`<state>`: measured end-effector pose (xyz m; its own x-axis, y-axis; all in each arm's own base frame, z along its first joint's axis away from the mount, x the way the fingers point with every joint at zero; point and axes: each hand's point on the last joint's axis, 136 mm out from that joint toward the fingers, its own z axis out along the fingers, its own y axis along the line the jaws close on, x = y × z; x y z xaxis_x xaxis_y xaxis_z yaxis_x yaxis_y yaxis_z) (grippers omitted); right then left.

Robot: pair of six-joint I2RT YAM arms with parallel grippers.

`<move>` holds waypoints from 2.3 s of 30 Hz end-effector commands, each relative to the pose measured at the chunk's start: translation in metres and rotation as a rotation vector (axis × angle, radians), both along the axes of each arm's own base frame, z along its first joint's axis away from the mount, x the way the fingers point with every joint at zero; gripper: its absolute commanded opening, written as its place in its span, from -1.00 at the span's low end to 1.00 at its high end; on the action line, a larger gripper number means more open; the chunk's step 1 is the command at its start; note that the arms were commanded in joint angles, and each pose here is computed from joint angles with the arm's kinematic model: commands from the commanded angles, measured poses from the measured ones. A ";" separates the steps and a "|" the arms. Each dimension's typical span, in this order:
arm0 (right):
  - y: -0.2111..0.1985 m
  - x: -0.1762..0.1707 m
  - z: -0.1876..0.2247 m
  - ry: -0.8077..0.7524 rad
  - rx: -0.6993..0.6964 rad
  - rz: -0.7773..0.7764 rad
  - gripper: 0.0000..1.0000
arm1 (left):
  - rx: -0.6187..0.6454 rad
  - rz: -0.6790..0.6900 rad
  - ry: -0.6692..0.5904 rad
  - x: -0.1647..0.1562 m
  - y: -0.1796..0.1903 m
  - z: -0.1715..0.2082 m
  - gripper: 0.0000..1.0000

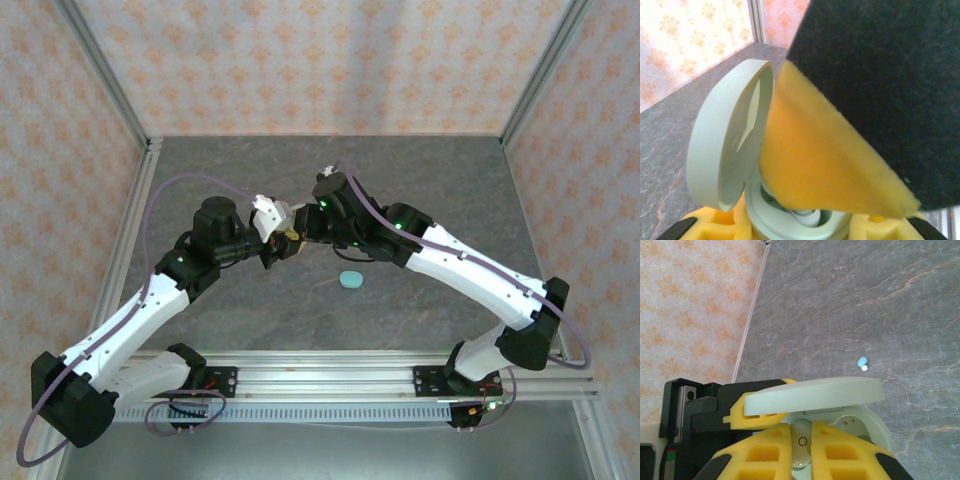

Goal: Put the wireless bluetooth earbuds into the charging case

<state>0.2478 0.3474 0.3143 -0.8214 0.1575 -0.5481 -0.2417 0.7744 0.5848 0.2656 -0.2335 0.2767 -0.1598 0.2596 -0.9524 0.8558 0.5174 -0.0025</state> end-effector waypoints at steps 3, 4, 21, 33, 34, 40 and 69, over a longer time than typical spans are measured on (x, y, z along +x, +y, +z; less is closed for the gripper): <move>0.003 -0.005 0.011 0.013 0.015 0.013 -0.78 | -0.030 -0.009 -0.042 -0.001 -0.002 0.014 -0.82; 0.002 -0.006 0.011 0.018 0.015 0.014 -0.78 | -0.030 -0.009 -0.042 -0.001 -0.002 0.014 -0.82; 0.002 -0.002 -0.004 0.023 -0.036 0.003 -0.69 | -0.032 -0.010 -0.046 -0.002 -0.002 0.016 -0.82; -0.006 -0.003 0.013 -0.012 -0.004 -0.011 -0.33 | -0.031 -0.010 -0.048 -0.001 -0.003 0.015 -0.83; -0.008 -0.004 0.016 -0.017 0.003 -0.014 -0.31 | -0.031 -0.010 -0.047 0.000 -0.003 0.015 -0.82; -0.015 -0.007 0.030 -0.047 0.026 -0.015 -0.30 | -0.033 -0.009 -0.044 0.000 -0.003 0.014 -0.83; -0.137 0.031 -0.025 0.130 -0.062 -0.214 -0.41 | -0.008 -0.072 -0.121 -0.011 -0.004 0.019 -0.82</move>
<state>0.2781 0.2148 0.3210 -0.7826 0.3082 -0.5408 -0.0476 0.8367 0.5456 0.2583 -0.2356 0.2840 -0.0850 0.2540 -0.9635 0.8749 0.4817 0.0498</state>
